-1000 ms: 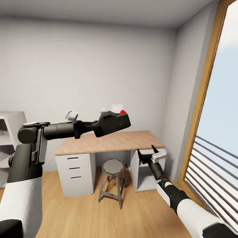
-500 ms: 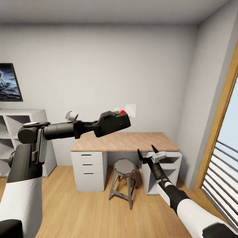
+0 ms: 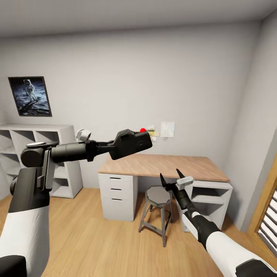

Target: Attach the digital camera to the camera tripod in the bedroom.

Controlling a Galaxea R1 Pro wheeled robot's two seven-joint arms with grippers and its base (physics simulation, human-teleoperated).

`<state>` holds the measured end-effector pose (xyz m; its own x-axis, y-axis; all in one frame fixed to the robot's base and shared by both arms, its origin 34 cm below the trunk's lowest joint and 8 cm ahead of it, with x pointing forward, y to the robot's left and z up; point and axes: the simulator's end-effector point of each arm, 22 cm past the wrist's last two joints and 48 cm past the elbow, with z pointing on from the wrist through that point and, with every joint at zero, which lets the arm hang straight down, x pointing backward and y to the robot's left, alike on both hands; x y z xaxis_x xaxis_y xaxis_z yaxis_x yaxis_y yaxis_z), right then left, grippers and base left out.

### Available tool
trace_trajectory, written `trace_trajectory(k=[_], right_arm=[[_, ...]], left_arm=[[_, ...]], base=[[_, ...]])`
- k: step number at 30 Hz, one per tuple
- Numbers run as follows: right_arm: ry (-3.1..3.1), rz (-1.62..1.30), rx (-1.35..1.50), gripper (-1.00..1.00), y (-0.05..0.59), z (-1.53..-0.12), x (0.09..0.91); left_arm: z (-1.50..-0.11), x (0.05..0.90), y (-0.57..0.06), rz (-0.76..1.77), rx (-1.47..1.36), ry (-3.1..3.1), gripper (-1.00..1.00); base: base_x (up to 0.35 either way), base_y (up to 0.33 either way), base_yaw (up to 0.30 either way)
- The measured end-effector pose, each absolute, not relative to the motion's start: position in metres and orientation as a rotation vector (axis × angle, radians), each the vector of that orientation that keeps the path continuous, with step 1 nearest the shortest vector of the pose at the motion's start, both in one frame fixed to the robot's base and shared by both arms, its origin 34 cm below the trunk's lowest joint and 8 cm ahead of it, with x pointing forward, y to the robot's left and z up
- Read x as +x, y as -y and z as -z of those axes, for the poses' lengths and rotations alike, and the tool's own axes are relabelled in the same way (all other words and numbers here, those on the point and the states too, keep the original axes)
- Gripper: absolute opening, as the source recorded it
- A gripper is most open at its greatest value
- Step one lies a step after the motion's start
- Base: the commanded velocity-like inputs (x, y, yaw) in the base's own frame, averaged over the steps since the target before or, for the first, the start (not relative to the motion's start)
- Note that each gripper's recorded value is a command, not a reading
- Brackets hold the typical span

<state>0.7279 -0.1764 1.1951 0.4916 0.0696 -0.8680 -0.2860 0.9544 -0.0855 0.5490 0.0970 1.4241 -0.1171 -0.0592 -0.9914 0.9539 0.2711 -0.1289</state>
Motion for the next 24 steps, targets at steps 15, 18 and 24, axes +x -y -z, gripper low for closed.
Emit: trace_trajectory(k=[15,18,24], right_arm=[[-1.037,-0.218,-0.23,1.0,0.177,-1.195,0.728],[-1.038,-0.217,-0.229,1.0,0.177,-1.195,0.728],[-1.068,-0.211,-0.23,1.0,0.179,-1.182,0.729]], left_arm=[[-1.424,0.549,-0.097,1.107,0.909,-1.387,-1.0],[-1.424,0.549,-0.097,1.107,0.909,-1.387,-1.0],[-1.424,0.55,-0.098,1.105,0.907,-1.387,-1.0]], base=[[0.0,0.0,0.271],[0.0,0.0,0.271],[0.0,0.0,0.271]])
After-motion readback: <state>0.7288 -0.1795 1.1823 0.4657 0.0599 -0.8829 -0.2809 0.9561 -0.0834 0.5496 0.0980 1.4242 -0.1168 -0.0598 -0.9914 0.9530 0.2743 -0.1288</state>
